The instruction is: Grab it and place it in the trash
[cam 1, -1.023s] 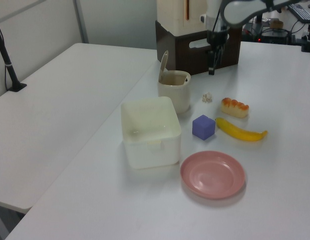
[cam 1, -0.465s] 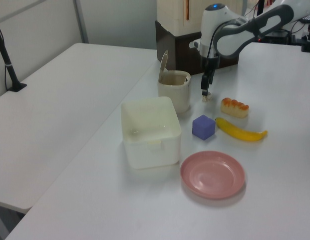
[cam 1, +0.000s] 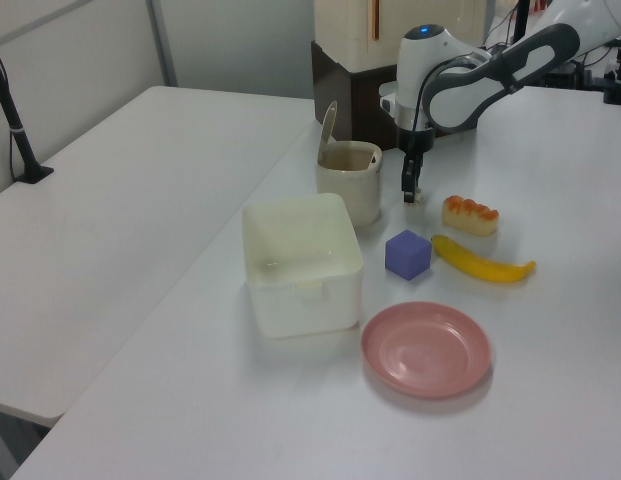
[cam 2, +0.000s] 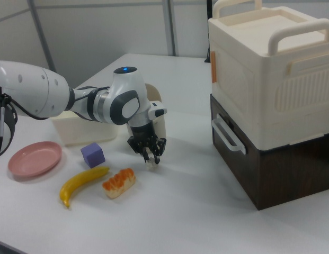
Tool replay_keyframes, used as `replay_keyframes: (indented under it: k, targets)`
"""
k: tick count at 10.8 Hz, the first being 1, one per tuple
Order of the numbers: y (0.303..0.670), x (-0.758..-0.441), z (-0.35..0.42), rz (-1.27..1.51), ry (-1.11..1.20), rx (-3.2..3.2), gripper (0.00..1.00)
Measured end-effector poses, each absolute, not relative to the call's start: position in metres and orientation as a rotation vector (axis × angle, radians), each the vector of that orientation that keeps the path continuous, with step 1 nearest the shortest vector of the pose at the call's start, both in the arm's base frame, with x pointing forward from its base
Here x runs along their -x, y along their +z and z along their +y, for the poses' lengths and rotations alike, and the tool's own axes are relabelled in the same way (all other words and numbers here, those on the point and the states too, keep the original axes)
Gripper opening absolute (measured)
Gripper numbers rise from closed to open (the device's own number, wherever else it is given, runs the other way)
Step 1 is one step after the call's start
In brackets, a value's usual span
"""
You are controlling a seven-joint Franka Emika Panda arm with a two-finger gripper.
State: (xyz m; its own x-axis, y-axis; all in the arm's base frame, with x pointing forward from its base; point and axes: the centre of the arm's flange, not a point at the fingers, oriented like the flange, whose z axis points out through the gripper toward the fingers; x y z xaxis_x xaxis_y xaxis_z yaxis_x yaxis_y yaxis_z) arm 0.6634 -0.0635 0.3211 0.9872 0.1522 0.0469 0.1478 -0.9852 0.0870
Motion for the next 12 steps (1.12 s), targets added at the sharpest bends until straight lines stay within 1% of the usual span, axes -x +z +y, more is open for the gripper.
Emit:
replay_keyframes:
  k: [1,2,3,4,5,6,7,9,10,11,12]
  targets:
    - [0.321,-0.663,-0.067,0.263,0.080,-3.044,0.43]
    - [0.322,-0.663,-0.070,0.293,0.078,-3.041,0.32]
    - [0.325,-0.662,-0.074,0.321,0.073,-3.037,0.19]
    - [0.333,-0.661,-0.077,0.338,0.068,-3.034,0.18]
    - [0.351,-0.659,-0.080,0.354,0.063,-3.031,0.15]
    - [0.378,-0.655,-0.084,0.369,0.068,-3.027,0.15]
    - [0.417,-0.649,-0.086,0.364,0.090,-3.045,0.16]
    - [0.497,-0.648,-0.079,0.308,0.291,-3.121,0.18]
    - [0.524,-0.651,-0.076,0.290,0.381,-3.130,0.18]
    - [0.540,-0.657,-0.074,0.238,0.480,-3.121,0.19]
    - [0.546,-0.666,-0.067,0.167,0.605,-3.099,0.20]
